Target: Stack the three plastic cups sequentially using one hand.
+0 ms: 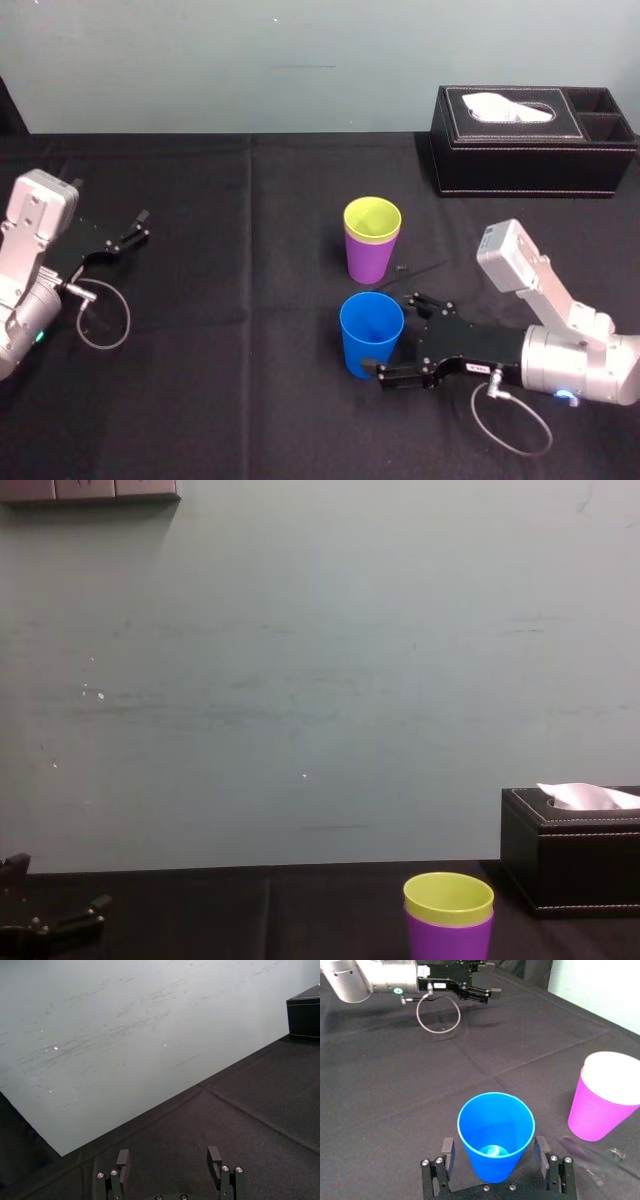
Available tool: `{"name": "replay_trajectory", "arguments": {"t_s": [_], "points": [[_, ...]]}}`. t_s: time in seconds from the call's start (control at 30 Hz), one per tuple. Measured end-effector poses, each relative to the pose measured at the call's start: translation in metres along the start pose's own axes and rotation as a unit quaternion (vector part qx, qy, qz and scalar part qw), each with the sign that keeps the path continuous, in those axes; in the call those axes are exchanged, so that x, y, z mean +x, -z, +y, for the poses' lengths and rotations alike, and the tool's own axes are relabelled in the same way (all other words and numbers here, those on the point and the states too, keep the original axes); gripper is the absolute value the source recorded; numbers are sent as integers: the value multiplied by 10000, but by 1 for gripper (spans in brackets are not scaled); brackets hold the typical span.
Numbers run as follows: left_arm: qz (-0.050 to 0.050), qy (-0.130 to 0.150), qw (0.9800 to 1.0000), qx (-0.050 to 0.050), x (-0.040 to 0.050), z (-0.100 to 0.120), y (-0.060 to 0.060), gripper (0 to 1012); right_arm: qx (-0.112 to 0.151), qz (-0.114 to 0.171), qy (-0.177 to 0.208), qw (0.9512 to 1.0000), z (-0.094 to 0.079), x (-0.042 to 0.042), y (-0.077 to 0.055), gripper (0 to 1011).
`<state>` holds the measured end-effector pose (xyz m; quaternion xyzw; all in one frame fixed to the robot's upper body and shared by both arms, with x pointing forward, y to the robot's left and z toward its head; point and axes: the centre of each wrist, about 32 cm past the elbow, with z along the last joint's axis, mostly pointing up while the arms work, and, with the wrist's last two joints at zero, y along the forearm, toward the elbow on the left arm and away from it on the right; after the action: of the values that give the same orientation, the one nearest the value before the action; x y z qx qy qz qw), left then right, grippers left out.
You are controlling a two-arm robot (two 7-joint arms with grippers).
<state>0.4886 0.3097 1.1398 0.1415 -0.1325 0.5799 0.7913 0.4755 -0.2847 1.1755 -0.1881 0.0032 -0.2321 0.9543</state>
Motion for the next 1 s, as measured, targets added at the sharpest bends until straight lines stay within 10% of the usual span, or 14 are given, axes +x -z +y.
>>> {"name": "replay_trajectory", "arguments": {"t_s": [0.57, 1.0], "points": [[0, 0, 10000, 0, 0, 0, 0, 1011, 18, 43, -49, 10000, 78, 20, -15, 1000], [0, 0, 10000, 0, 0, 0, 0, 1011, 26, 43, -41, 10000, 69, 20, -15, 739]]}}
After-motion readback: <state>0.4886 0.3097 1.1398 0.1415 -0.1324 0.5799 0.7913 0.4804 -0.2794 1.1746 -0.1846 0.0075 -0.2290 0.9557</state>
